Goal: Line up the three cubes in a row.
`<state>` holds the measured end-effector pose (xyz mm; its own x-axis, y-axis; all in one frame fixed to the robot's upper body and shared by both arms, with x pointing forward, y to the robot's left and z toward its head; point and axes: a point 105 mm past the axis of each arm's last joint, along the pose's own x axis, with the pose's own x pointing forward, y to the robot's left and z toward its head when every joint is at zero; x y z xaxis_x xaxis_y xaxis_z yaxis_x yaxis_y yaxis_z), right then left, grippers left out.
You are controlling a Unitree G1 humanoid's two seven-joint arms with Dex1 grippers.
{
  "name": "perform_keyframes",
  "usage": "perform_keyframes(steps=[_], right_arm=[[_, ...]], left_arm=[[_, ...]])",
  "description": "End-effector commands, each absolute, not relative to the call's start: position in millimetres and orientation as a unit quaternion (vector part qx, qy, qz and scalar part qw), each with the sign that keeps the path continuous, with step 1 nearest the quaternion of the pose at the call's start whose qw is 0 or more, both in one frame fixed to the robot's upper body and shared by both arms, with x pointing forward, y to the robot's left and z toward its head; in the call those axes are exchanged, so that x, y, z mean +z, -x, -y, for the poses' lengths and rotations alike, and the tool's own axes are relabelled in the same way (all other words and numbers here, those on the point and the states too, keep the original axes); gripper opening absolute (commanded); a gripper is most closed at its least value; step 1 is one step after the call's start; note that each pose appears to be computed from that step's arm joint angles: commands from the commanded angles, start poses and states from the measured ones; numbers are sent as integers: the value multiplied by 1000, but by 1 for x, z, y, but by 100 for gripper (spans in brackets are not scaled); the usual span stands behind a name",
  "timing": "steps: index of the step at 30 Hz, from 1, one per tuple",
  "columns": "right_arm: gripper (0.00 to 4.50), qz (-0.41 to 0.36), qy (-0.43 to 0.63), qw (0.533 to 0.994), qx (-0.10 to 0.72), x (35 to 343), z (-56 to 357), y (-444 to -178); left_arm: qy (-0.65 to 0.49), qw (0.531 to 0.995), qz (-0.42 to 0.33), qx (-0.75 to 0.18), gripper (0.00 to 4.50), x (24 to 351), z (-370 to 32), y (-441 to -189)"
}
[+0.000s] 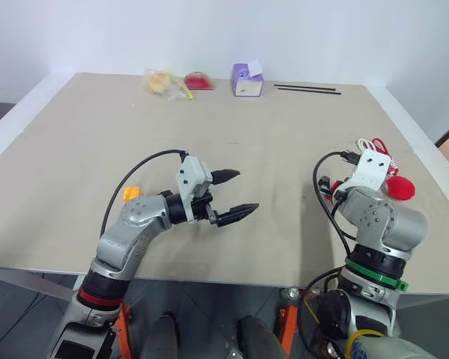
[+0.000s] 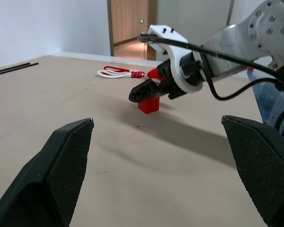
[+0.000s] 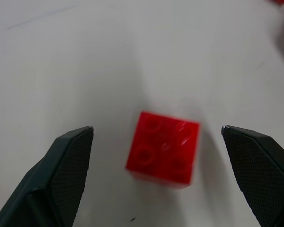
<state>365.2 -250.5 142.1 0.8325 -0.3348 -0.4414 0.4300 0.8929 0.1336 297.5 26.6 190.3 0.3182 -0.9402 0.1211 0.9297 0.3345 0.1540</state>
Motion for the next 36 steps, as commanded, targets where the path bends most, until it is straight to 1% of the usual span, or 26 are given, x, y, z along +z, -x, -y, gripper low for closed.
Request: perform_keyframes(steps=[1,4,6,7,9,12,14,17,18,19,20,21,23,24,26,27,29,31,36], right_arm=[[394,-182,-117,953,-212,154,252,-368],[288,-185,-116,951,-217,150,253,-367],[227,-183,-116,951,-222,149,255,-368],[180,-182,-116,951,-223,148,255,-368],[125,-180,-114,951,-225,149,257,-369],[125,-175,-108,953,-222,151,257,-370],[125,-169,-86,962,-199,154,254,-372],[125,-159,-61,980,-107,164,240,-380],[125,-143,-20,989,-39,172,230,-383],[125,-137,11,990,8,175,222,-384],[125,-133,46,987,75,179,211,-383],[125,-110,75,982,134,189,203,-382],[125,-101,113,957,249,198,191,-375],[125,-103,144,934,310,197,185,-368],[125,-115,184,890,401,191,178,-353],[125,-108,193,872,437,193,175,-349],[125,-104,190,852,477,196,172,-348],[125,-120,213,807,537,192,166,-341],[125,-139,252,741,606,186,153,-338]], left_arm=[[-32,810,120,-573,450,201,-28,-295],[-31,811,121,-571,450,202,-28,-295],[-31,811,121,-571,450,202,-28,-295],[-31,811,121,-571,450,202,-28,-295],[-31,812,121,-571,450,202,-28,-295],[-32,812,123,-570,450,202,-28,-296],[-32,812,123,-570,450,203,-29,-296],[-35,812,121,-570,450,202,-31,-296],[-40,811,118,-572,450,201,-34,-295],[-43,810,116,-573,450,200,-35,-295],[-46,809,112,-575,450,198,-38,-294],[-51,809,107,-576,450,197,-42,-294],[-63,808,97,-578,450,193,-51,-292],[-70,808,92,-578,450,192,-56,-292],[-79,807,84,-579,450,189,-63,-292],[-84,807,80,-579,450,188,-67,-291],[-93,802,71,-585,450,185,-72,-290],[-104,798,60,-591,450,181,-78,-287],[-115,792,43,-598,450,177,-86,-284]])
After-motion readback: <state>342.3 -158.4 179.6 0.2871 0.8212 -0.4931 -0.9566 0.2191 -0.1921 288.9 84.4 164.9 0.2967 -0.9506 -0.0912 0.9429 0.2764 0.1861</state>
